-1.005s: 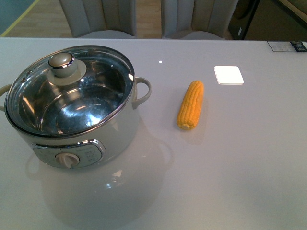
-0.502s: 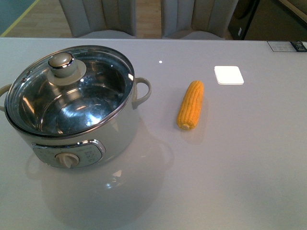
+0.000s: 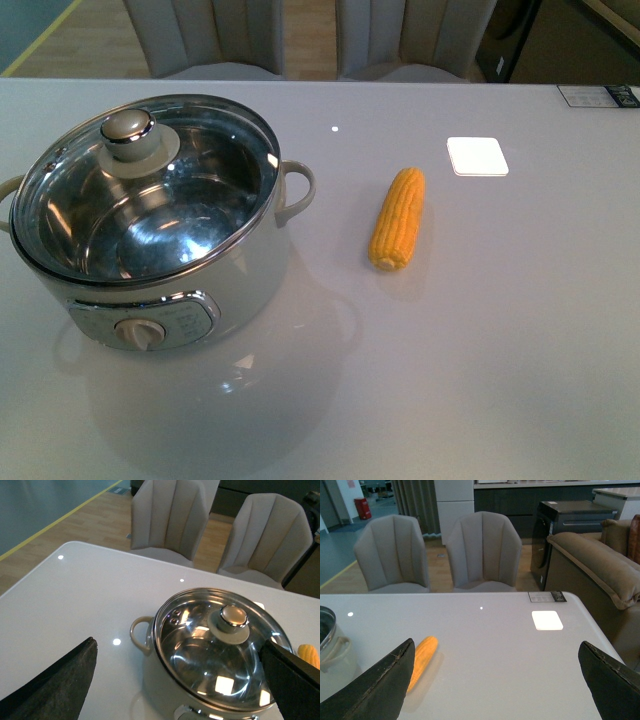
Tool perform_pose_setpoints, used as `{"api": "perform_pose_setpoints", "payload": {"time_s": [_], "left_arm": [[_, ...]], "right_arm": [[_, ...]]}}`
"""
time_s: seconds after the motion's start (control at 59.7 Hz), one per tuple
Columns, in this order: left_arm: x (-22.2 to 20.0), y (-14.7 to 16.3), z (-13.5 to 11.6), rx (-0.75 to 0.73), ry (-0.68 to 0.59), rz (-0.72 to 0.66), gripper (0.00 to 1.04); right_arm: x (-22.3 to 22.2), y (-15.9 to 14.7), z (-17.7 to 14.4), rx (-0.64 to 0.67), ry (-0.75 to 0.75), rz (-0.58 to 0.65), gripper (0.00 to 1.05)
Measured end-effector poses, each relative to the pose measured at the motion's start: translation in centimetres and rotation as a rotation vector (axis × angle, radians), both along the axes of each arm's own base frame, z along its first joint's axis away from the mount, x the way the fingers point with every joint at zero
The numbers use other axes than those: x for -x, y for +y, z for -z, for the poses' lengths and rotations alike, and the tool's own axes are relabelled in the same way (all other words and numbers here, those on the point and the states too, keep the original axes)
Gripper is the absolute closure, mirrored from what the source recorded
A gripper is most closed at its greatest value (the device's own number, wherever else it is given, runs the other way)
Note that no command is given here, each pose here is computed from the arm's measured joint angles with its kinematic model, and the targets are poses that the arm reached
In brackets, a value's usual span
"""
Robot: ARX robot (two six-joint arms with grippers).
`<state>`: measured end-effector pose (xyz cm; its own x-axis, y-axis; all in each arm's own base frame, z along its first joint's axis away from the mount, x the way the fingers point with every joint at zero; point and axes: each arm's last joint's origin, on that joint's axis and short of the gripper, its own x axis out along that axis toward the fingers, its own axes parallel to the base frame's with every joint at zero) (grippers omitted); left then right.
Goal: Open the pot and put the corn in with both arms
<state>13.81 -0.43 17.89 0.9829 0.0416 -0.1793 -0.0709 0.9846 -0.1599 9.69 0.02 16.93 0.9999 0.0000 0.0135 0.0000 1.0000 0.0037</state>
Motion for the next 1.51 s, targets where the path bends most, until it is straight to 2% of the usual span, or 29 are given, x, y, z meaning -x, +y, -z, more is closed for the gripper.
{"api": "perform_pose_setpoints", "payload": {"time_s": [0.234,0.435,0.737,1.122,1.507], "left_arm": [[-6.6,-1.0,0.1,-0.020,-0.059,0.140,0.07],[-12.5,-2.3,2.7,-0.065,0.006,0.241,0.07],[-18.3,-4.3,6.4,-0.162,0.079,0.339,0.07],[-21.0,-6.2,9.6,-0.224,0.134,0.371,0.07],[-21.4,-6.7,10.3,-0.208,0.136,0.345,0.07]], "right_arm": [[0.0,0.0,0.0,0.000,0.000,0.000,0.09],[0.0,0.0,0.0,0.000,0.000,0.000,0.09],[0.0,0.0,0.0,0.000,0.000,0.000,0.09],[0.0,0.0,0.0,0.000,0.000,0.000,0.09],[0.0,0.0,0.0,0.000,0.000,0.000,0.09]]}}
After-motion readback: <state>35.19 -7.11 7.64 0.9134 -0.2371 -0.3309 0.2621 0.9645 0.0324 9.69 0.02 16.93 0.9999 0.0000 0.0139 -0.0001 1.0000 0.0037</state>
